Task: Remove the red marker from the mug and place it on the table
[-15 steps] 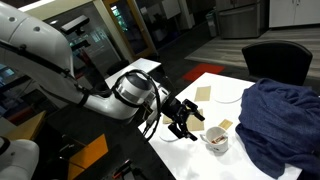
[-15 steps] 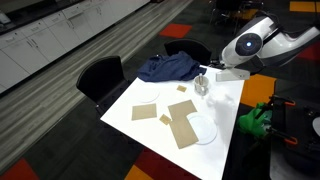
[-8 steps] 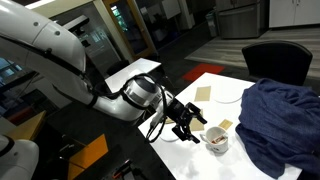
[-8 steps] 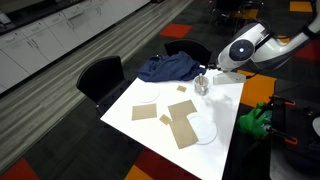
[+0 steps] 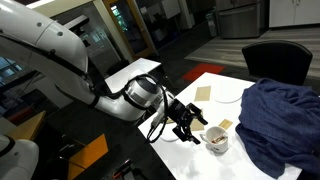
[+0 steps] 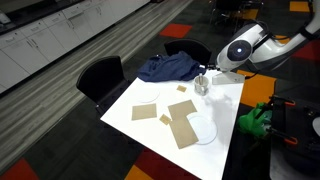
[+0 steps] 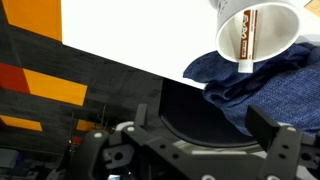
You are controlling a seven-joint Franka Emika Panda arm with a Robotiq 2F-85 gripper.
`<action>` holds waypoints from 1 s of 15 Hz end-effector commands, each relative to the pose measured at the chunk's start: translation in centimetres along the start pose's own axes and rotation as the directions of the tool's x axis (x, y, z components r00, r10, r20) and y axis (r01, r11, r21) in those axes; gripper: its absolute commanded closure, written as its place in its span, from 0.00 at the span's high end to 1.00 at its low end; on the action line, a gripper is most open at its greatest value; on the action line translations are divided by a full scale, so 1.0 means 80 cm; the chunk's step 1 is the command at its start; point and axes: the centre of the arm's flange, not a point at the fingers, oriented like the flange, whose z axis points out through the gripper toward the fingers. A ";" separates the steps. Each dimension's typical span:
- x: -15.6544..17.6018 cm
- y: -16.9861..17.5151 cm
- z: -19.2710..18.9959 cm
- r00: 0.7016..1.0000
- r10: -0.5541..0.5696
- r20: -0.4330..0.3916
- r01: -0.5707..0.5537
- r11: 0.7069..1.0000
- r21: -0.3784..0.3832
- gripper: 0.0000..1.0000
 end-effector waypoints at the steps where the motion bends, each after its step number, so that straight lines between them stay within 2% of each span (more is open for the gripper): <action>1: -0.005 -0.020 0.012 0.999 0.032 0.007 -0.032 0.999 -0.004 0.91; 3: -0.008 -0.029 0.018 1.000 0.024 0.013 -0.024 1.000 0.009 0.84; 4: -0.008 -0.033 0.020 1.000 0.022 0.014 -0.022 1.000 0.010 0.75; 5: -0.009 -0.038 0.023 1.000 0.022 0.013 -0.022 1.000 0.013 0.78; 6: -0.010 -0.042 0.026 1.000 0.021 0.014 -0.021 1.000 0.017 0.73; 7: -0.011 -0.046 0.029 1.000 0.021 0.016 -0.022 1.000 0.018 0.74; 9: -0.015 -0.053 0.035 1.000 0.022 0.020 -0.023 1.000 0.016 0.68; 10: -0.018 -0.055 0.037 1.000 0.023 0.019 -0.023 1.000 0.015 0.62; 11: -0.021 -0.057 0.040 1.000 0.020 0.021 -0.021 1.000 0.014 0.63; 14: -0.033 -0.064 0.049 0.999 0.011 0.030 -0.012 1.000 0.012 0.55; 15: -0.037 -0.065 0.051 0.999 0.013 0.032 -0.013 1.000 0.009 0.47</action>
